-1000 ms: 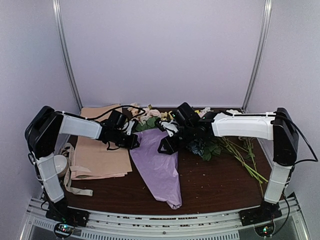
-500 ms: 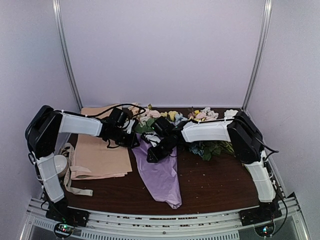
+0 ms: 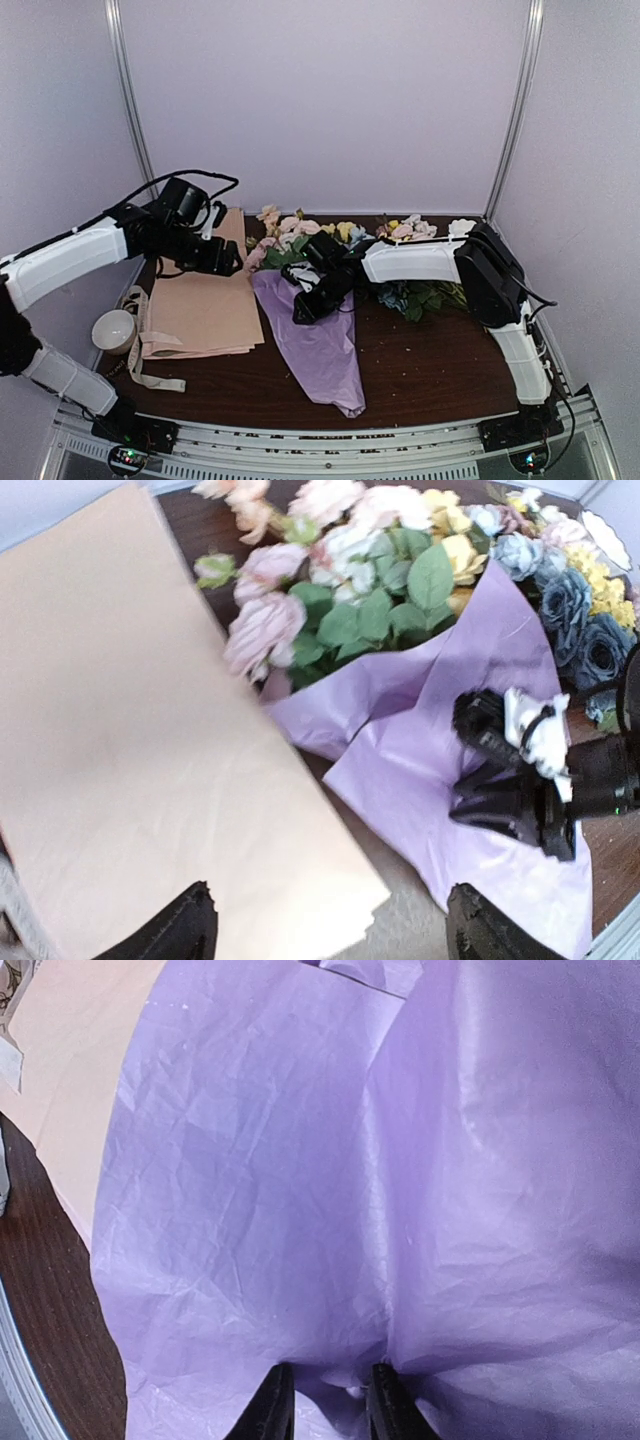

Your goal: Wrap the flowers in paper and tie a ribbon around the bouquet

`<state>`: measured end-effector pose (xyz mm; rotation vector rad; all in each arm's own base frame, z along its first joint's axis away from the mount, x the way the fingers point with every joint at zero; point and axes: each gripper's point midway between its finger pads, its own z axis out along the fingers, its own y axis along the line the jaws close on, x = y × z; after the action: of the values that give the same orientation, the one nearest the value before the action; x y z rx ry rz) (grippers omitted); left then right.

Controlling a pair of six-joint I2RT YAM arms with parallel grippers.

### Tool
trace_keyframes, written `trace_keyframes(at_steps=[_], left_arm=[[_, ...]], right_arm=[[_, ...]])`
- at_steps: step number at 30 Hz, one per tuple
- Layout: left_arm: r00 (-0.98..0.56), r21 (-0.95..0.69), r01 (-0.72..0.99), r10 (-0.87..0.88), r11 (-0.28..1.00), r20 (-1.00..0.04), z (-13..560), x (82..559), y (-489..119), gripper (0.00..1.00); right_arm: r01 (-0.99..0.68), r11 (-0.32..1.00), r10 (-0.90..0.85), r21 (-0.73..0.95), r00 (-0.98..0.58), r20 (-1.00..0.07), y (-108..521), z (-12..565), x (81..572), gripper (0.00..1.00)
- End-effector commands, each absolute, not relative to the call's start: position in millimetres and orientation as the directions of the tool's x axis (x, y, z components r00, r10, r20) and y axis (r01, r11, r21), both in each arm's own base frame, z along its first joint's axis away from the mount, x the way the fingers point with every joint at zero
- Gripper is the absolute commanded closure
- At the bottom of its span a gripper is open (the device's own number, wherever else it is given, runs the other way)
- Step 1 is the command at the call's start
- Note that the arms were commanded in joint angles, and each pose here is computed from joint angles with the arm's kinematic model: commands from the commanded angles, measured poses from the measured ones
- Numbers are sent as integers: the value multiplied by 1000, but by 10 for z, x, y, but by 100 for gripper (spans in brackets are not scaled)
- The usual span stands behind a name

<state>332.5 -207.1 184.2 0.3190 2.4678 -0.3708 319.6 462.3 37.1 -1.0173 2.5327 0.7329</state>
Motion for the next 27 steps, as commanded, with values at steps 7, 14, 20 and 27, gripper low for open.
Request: trace_keyframes(at_steps=[7,14,20,27], left_arm=[[-984,-10,-75,-76,997,-163,1018,1735,-950,60],[-959,151,-100,-55,984,-278,1119,2073,-658,49],[-995,251,87,94,964,-19,1047,2243,-488,46],[-967,217,217,178,952,183,867,2156,-409,26]], right_arm=[[-695,631,-579,345,-718,-387,4500,117,3044,73],[-698,619,-578,361,-715,-393,4524,155,3029,73],[-703,619,-582,349,-710,-396,4503,176,3027,73],[-705,621,-588,343,-708,-391,4482,165,3026,73]])
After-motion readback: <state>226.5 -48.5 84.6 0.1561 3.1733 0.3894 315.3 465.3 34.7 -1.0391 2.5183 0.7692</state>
